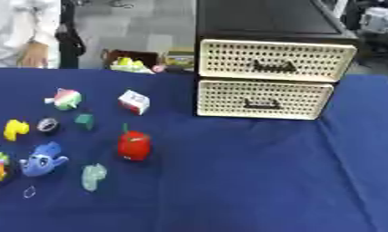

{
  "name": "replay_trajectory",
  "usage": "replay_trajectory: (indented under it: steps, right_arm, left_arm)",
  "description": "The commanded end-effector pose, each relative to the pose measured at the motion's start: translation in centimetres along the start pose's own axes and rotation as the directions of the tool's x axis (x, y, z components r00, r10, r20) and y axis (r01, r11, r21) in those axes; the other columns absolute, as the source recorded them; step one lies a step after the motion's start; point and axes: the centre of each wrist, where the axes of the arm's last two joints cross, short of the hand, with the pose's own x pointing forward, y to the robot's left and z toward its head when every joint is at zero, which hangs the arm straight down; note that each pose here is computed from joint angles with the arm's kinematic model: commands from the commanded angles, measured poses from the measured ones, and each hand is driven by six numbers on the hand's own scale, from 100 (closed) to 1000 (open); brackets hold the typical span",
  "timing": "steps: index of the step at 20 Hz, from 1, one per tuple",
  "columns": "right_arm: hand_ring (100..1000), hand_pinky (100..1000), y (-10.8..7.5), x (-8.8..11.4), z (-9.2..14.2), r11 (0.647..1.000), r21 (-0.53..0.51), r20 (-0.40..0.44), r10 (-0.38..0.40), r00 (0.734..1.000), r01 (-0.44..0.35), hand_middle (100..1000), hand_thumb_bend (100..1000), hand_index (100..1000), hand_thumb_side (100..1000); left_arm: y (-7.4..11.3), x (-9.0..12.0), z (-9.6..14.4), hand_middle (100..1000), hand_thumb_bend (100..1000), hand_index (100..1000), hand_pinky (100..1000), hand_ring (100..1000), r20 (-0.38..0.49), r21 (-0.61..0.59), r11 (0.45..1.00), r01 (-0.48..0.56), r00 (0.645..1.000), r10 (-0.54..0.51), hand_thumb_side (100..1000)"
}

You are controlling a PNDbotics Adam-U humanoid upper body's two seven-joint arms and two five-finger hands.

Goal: Pick up objects from table and place into drawer.

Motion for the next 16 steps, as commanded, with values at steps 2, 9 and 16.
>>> replay_trajectory:
  steps: [2, 9, 16]
  right_arm:
    - [199, 100, -0.9, 1.4, 0.0, 1.0, -0.005, 0.01, 0.0, 1.0, 0.0, 100, 100, 790, 1000]
    - [215, 100, -1.6, 4.2, -1.2, 1.0, -0.02, 0.041, -0.008, 0.999, 0.009, 135, 100, 801, 1000]
    - [212, 100, -2.3, 4.8, -4.0, 0.999, -0.017, 0.02, -0.03, 0.999, 0.03, 155, 100, 799, 1000]
  left_arm:
    - [0.4, 0.7, -0.5, 751, 194, 963, 653, 764, 0.028, -0.003, 1.0, 0.005, 1.0, -0.005, 1000]
    - [0.2, 0.7, -0.5, 752, 189, 963, 653, 764, 0.025, -0.009, 1.0, 0.0, 1.0, 0.0, 1000]
    - [0.1, 0.8, -0.6, 752, 186, 963, 653, 763, 0.025, -0.013, 1.0, -0.006, 1.0, 0.007, 1000]
